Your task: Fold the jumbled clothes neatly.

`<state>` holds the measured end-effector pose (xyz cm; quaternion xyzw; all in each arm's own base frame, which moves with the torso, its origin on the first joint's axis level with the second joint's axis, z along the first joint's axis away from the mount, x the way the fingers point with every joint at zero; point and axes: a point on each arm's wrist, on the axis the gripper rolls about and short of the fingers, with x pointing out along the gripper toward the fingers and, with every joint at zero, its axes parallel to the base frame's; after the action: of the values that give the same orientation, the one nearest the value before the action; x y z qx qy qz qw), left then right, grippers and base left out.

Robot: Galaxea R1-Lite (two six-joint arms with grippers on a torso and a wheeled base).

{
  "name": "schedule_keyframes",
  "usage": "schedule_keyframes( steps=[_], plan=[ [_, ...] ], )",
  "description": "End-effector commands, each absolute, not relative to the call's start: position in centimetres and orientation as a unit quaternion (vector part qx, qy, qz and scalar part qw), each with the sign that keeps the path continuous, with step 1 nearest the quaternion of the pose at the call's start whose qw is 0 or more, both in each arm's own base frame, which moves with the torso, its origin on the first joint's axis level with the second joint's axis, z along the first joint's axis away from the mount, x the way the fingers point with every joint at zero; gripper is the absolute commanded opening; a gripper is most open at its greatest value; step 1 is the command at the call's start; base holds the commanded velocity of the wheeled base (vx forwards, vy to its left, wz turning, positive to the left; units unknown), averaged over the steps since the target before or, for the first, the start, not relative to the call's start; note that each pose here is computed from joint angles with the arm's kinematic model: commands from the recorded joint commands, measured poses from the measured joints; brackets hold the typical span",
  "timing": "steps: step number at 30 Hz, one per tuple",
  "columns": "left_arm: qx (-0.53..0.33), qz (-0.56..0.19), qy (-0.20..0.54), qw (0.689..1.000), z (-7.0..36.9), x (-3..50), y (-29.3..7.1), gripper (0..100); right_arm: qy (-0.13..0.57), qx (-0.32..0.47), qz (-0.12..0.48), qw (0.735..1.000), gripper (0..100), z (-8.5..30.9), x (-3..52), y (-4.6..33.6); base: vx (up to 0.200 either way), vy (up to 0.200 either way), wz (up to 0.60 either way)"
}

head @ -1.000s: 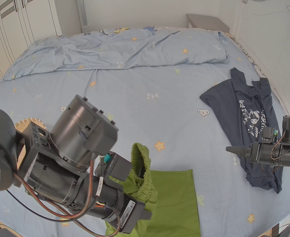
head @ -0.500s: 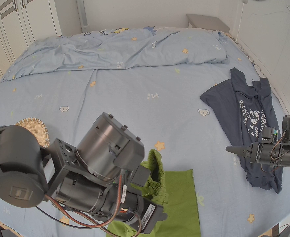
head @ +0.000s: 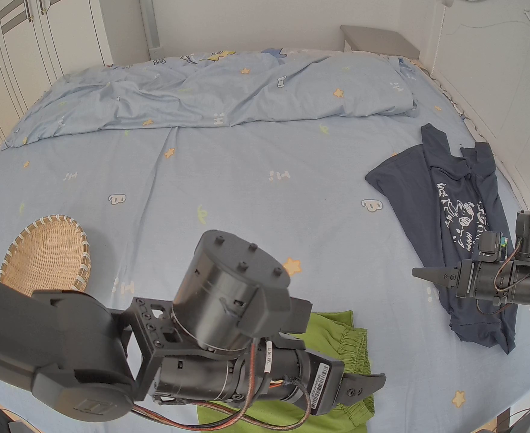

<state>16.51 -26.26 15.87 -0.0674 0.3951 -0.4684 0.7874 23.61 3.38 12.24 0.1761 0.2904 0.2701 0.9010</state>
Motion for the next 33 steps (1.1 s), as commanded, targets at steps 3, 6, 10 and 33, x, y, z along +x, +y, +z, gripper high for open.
schedule_keyframes(
  steps=[3, 6, 10, 33],
  plan=[
    [-0.123, -0.424, 0.398, 0.804, 14.1, 18.4, -24.5, 100, 0.290, 0.177, 0.269, 0.901, 100, 12.2, 23.6, 3.3, 0.000, 0.000, 0.00],
    [-0.141, -0.400, 0.395, 0.815, 14.2, 19.9, -23.2, 100, 0.289, 0.177, 0.269, 0.902, 100, 12.3, 23.6, 3.3, 0.000, 0.000, 0.00],
    [-0.170, -0.341, 0.405, 0.831, 13.4, 22.8, -19.3, 100, 0.283, 0.177, 0.270, 0.903, 100, 12.6, 23.5, 3.3, 0.000, 0.000, 0.00],
    [-0.217, -0.330, 0.481, 0.783, 4.5, 21.9, -10.3, 100, 0.283, 0.173, 0.284, 0.900, 100, 12.9, 22.8, 3.9, 0.000, 0.000, 0.00]
  ],
)
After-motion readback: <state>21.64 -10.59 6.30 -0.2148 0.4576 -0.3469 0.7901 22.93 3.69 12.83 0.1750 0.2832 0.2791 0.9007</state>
